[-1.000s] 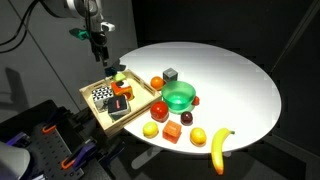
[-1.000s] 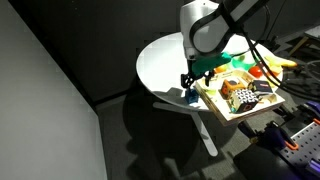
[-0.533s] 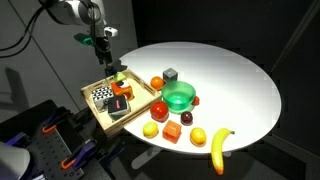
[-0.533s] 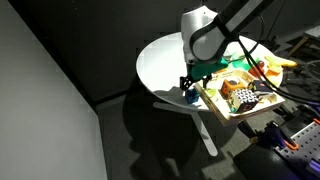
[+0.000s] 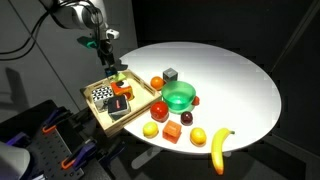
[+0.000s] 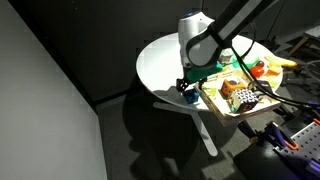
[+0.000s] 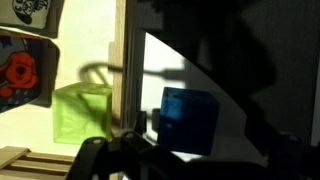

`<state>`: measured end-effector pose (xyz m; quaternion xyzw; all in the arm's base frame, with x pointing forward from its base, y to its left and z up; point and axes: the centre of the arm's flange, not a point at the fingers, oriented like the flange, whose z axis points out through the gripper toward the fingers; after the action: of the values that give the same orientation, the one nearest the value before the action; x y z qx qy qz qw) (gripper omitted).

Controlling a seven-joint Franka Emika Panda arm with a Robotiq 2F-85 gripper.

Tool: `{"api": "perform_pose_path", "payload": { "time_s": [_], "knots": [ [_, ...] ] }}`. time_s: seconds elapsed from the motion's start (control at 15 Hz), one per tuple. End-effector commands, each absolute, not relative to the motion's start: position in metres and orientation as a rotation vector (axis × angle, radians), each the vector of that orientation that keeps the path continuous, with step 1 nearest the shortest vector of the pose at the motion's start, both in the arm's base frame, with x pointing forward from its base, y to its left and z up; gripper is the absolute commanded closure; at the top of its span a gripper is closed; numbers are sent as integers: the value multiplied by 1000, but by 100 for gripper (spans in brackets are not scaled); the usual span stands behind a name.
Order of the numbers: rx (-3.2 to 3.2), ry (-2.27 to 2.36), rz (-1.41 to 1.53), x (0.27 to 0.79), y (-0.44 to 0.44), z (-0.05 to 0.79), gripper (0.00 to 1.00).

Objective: Pick up the blue block and put it in the wooden tray

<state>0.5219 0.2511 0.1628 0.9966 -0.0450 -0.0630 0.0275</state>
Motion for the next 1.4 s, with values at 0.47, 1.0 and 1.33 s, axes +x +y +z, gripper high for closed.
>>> {"api": "perform_pose_path", "payload": {
  "time_s": [0.47,1.0,1.33],
  "knots": [
    [3065,-67,-177,538,255,139,0],
    [3044,-61,-215,538,256,129,51],
    [3024,-69,-258,537,255,149,72]
  ]
}}
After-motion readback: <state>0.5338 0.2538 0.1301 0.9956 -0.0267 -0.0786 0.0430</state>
